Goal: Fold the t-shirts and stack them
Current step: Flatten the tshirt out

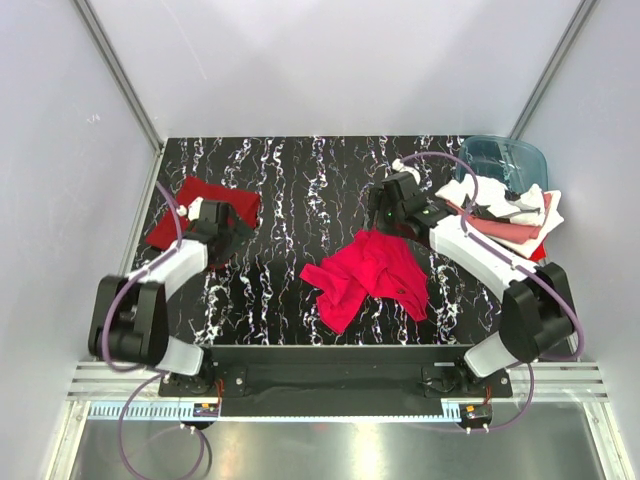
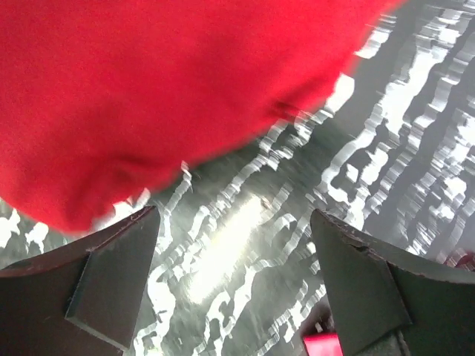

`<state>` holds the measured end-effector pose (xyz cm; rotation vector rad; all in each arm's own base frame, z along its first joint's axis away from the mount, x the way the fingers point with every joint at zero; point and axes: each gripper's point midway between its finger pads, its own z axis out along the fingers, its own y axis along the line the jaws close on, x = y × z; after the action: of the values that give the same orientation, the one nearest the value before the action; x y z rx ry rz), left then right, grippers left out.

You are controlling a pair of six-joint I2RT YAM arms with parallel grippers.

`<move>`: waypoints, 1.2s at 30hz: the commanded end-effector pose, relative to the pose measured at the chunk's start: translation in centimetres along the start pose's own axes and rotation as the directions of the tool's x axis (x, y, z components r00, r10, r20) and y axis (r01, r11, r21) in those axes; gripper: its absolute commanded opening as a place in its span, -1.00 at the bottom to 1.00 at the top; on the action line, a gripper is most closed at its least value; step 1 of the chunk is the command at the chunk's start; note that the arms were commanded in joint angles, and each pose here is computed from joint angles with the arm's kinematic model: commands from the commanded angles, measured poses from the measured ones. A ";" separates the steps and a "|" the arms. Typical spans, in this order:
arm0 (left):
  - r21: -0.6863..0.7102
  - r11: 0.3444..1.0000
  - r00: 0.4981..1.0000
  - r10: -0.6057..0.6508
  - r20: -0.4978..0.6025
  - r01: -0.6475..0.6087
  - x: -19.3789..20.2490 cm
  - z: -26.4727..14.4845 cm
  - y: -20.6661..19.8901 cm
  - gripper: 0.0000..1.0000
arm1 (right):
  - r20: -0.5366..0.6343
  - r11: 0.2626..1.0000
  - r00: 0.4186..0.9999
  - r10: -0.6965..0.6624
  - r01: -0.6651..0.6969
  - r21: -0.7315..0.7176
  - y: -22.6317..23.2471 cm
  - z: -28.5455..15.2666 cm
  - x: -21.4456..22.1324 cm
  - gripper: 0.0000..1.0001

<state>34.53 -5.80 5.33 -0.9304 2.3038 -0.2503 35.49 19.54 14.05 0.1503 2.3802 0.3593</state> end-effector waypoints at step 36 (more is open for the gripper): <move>0.613 0.694 0.888 0.459 0.025 -0.376 7.9 -10.1 -17.3 0.89 | 0.100 0.966 0.983 -0.154 0.129 0.223 -2.5 -4.3 5.2 -1.00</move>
<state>33.37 -21.21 14.33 -0.2264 2.2518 -0.7783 27.33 20.74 6.81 -0.1254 2.5279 0.0651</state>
